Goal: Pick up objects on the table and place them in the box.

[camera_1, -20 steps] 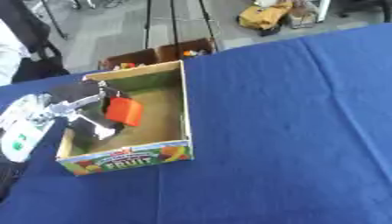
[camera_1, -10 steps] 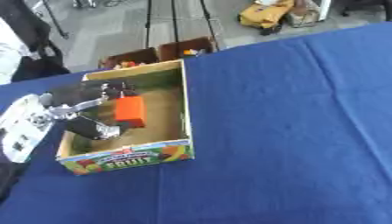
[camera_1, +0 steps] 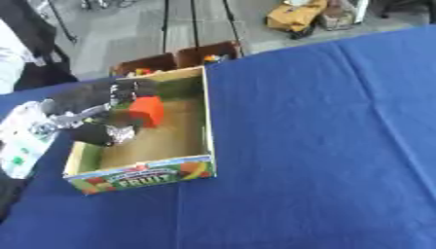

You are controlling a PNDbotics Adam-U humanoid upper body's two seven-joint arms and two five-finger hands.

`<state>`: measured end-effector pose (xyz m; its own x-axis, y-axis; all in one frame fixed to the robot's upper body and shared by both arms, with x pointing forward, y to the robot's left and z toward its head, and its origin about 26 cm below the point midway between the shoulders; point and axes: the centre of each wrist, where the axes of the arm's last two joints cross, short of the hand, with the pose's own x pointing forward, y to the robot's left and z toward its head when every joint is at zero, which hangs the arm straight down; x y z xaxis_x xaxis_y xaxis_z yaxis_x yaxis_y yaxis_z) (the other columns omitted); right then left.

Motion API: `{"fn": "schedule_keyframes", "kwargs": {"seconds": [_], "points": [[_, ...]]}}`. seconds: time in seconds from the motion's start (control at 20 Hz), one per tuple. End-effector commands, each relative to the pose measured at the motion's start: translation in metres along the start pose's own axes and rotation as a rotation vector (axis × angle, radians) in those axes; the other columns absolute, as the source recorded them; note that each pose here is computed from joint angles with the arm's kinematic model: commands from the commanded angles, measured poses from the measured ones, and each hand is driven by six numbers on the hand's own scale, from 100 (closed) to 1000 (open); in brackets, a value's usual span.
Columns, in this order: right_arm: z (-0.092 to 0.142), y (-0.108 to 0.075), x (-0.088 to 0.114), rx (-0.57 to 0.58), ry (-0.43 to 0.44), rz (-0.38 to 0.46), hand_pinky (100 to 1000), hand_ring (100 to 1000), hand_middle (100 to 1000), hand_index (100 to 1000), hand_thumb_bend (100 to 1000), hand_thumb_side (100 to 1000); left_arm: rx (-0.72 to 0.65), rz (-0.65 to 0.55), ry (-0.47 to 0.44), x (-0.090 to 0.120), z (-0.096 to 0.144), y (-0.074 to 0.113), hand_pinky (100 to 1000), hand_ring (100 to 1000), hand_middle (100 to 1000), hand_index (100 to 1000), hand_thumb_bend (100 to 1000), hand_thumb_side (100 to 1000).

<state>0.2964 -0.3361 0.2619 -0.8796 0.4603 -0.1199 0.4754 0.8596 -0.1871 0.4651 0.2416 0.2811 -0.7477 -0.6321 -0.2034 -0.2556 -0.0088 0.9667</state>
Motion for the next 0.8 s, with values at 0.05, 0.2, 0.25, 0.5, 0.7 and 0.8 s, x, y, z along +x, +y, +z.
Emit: {"fn": "schedule_keyframes", "kwargs": {"seconds": [0.05,0.2,0.25,0.5,0.7,0.8], "points": [[-0.007,-0.004,0.003,-0.005,-0.026,0.003,686,704,426,636,363,896,0.057,-0.034,-0.007,-0.005,0.008,0.022,911,1000,1000,1000,100,837],[-0.006,-0.005,0.003,-0.006,-0.019,0.009,688,707,427,637,359,884,0.127,-0.040,-0.076,0.005,0.009,0.029,863,979,1000,1000,100,839],[-0.006,-0.006,0.003,-0.008,-0.015,0.012,688,706,428,637,354,882,0.157,-0.042,-0.106,0.009,0.009,0.031,854,972,999,1000,100,837],[-0.007,-0.007,0.002,-0.029,-0.006,0.024,682,700,435,636,321,897,0.317,-0.040,-0.231,0.022,0.025,0.037,814,939,954,1000,100,904],[-0.007,-0.007,0.002,-0.046,-0.001,0.027,678,696,439,634,328,927,0.409,-0.010,-0.285,0.032,0.041,0.032,806,936,951,1000,100,1000],[-0.007,-0.005,0.003,-0.052,-0.001,0.024,674,692,441,632,345,963,0.454,0.027,-0.295,0.041,0.045,0.026,799,931,942,1000,100,1000]]}}
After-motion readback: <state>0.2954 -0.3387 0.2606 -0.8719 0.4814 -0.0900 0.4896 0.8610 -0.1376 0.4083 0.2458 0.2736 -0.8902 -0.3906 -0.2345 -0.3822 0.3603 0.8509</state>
